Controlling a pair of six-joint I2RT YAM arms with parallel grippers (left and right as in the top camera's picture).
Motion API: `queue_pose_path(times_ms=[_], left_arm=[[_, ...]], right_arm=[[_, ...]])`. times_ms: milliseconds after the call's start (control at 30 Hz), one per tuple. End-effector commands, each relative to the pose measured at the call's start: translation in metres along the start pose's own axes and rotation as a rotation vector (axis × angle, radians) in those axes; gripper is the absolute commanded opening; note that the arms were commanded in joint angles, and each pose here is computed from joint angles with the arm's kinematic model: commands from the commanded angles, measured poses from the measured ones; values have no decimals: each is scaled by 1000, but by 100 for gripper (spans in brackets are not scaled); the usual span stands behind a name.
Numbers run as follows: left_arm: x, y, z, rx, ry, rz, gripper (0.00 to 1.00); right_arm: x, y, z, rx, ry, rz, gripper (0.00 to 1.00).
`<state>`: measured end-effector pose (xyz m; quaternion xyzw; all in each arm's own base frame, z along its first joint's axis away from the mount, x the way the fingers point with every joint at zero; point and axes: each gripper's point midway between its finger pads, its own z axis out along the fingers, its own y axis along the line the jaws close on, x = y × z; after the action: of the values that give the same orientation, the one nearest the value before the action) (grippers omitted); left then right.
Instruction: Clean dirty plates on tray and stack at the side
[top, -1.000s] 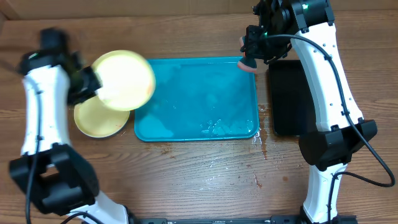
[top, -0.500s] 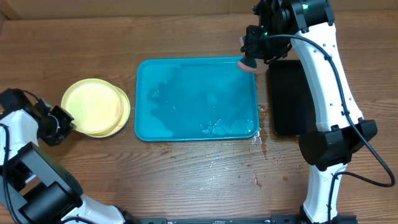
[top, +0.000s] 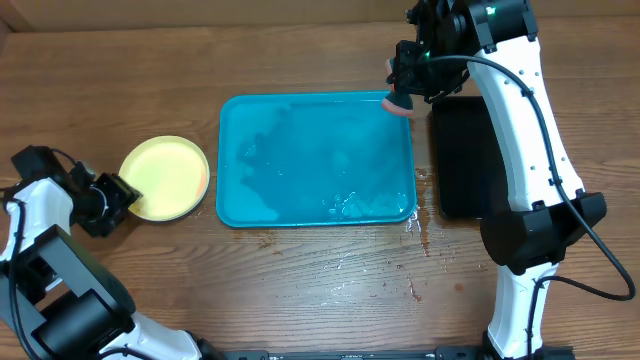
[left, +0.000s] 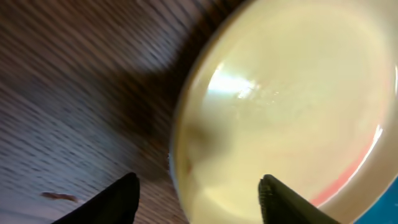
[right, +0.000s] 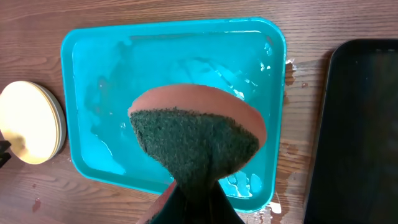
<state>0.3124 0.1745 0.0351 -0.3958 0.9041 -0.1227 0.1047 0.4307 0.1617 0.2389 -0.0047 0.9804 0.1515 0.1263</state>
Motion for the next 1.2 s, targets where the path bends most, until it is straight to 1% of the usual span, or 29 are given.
queue_pose_path(times_ms=[0,100,167,267,367,467,567,600,633,733,800,867,967,1100,1167], left_arm=[[-3,-24,-14,40,-12,76,65],[-6,-42,-28,30,-5,134,65],[-8,-61,-43,34,-14,193,65],[-11,-92,-68,54,-44,265,69],[-5,-126,-94,78,-71,371,76],[10,-159,-111,102,-81,495,85],[30,-188,-113,123,-67,601,91],[37,-195,-111,129,-60,629,96],[45,-203,-109,135,-50,654,100],[64,-222,-104,147,-29,737,100],[72,-230,-102,142,-32,784,100],[76,-237,-100,122,-49,823,100],[81,-245,-99,116,-63,855,100],[86,-254,-98,129,-73,880,100],[86,-255,-98,130,-73,882,100]], right_arm=[[-5,1,-13,-4,-42,-4,4],[-6,-5,-15,1,-40,9,4],[-6,-13,-18,8,-39,27,4],[-7,-31,-25,22,-37,54,4],[-5,-56,-31,46,-21,97,4],[-6,-81,-34,71,-15,126,4],[-5,-109,-33,140,-9,168,4],[-4,-119,-31,175,-1,179,4],[-1,-130,-28,214,14,175,4],[11,-158,-19,318,85,94,4],[22,-174,-9,355,149,47,4],[31,-186,6,353,206,8,4],[45,-204,29,351,265,5,4],[58,-227,63,350,292,22,4],[62,-232,83,312,293,-27,4]])
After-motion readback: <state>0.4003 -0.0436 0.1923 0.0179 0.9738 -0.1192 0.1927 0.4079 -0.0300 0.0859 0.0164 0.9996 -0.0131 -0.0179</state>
